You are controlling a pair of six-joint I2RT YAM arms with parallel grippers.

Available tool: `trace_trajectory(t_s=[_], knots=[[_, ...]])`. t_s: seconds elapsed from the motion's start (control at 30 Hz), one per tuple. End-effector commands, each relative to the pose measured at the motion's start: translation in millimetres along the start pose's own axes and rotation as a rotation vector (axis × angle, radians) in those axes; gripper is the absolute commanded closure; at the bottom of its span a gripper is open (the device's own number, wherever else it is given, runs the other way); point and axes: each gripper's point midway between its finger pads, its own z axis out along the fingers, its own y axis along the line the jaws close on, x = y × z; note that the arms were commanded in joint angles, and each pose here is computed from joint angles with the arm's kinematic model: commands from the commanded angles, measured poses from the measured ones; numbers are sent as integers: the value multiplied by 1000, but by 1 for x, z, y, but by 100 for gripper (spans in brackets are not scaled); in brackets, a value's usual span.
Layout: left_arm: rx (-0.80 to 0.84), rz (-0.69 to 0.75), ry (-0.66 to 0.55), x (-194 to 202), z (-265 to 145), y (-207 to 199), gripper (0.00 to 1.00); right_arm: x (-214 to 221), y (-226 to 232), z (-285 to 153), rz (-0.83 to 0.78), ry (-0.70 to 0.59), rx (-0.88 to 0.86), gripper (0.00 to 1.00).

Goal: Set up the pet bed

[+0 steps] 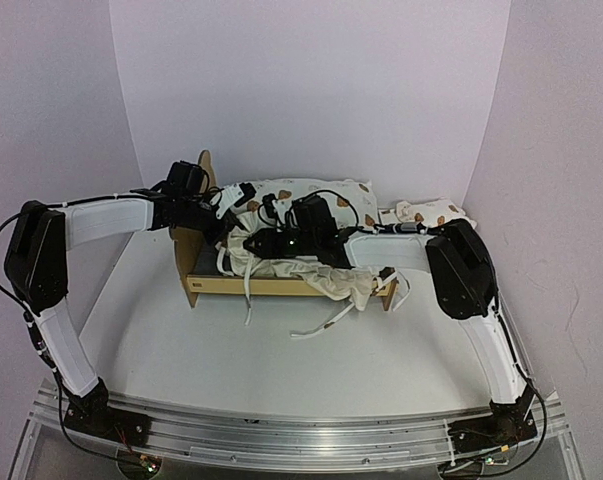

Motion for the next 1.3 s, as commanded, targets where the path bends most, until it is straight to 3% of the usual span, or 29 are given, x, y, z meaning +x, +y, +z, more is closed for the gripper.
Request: trace_trajectory(t_s=[0.0, 0.07, 0.3, 0.4, 0.6, 0.73, 0.87, 1.07, 1.27], knots=[[-11, -9, -60, -14, 1, 6, 100, -12, 9, 8, 39, -64, -13, 93], [0, -12, -52, -15, -2, 5, 98, -14, 1, 3, 46, -88, 38, 100], [36, -5, -3, -29, -26, 4, 44, -31, -47, -29, 83, -186, 262, 100], [62, -64, 9, -38, -39, 1, 32, -34, -53, -37, 85, -198, 292, 100], [134, -407, 114, -10, -51, -36, 36, -38, -41, -36, 90, -189, 237, 100], [178, -456, 189, 19, -45, -72, 45, -37, -35, -36, 89, -177, 212, 100], [229, -287, 179, 23, -42, -99, 47, -36, -34, -39, 87, -174, 209, 100], [283, 57, 145, 21, -37, -103, 45, -35, -32, -40, 90, -173, 202, 100], [317, 221, 145, 27, -28, -116, 51, -33, -33, -41, 91, -171, 202, 100]])
